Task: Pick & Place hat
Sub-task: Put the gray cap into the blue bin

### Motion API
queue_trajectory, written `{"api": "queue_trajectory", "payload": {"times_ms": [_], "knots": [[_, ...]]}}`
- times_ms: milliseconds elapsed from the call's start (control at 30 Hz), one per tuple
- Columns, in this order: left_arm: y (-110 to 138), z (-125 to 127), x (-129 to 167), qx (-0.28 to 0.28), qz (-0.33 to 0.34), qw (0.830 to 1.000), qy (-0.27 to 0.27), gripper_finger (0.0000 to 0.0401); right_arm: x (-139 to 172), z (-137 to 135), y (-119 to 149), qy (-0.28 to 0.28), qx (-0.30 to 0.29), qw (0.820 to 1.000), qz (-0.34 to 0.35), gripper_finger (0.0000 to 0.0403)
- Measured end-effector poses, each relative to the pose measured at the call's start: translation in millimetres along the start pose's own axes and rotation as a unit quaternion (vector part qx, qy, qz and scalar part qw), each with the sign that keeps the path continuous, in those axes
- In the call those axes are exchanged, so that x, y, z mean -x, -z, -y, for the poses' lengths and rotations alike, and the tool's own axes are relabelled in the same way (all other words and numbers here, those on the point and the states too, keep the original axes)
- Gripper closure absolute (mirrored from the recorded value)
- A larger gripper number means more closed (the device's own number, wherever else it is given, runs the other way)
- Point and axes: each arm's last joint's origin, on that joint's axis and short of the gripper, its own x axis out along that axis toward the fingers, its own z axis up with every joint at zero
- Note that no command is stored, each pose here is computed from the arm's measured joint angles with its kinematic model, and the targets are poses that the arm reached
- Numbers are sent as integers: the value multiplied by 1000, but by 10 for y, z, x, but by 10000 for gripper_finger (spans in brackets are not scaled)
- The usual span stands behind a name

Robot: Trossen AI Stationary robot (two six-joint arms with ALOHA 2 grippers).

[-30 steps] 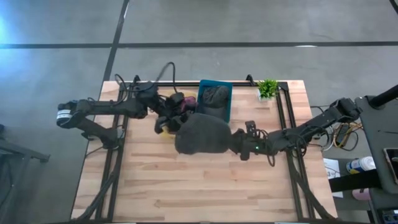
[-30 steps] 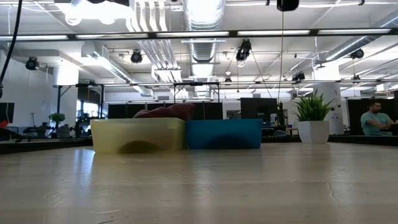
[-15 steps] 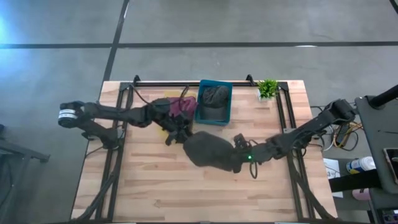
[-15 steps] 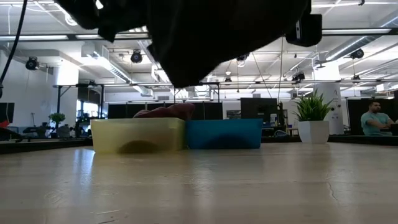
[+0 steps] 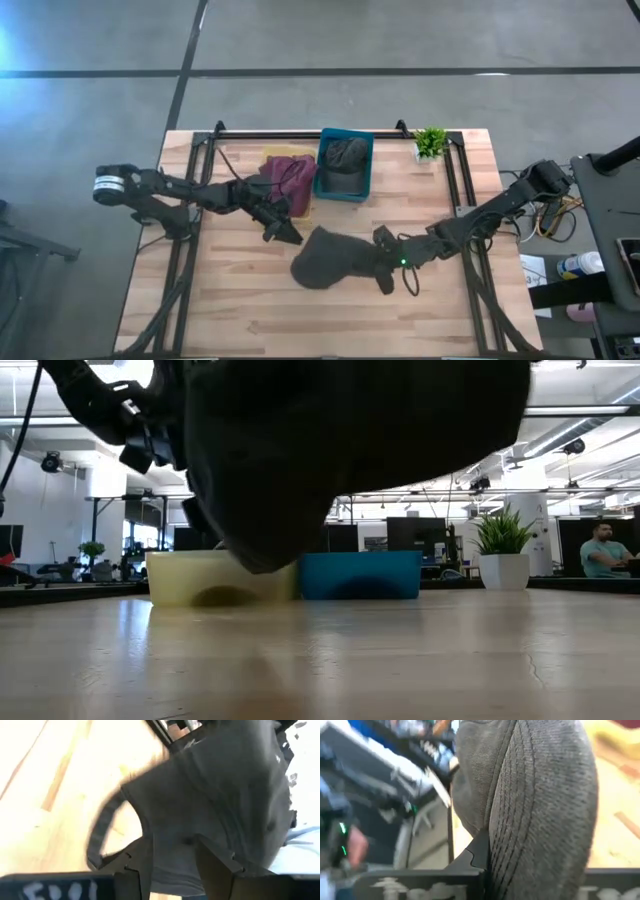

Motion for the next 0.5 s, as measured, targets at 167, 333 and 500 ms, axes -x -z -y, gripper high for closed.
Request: {"api": "queue_trajectory", "payload": {"times_ms": [167,333,500], "knots": [[-19,135,-48,-5,16,999,42,268,-62,124,125,40,71,995,-56,389],[13,303,-159,-24,23,998,52,268,-178,176,203,83,166,978,-97,389],[96,429,-307,-28,26,998,46,268,-328,77,284,115,341,913,-192,376]]}}
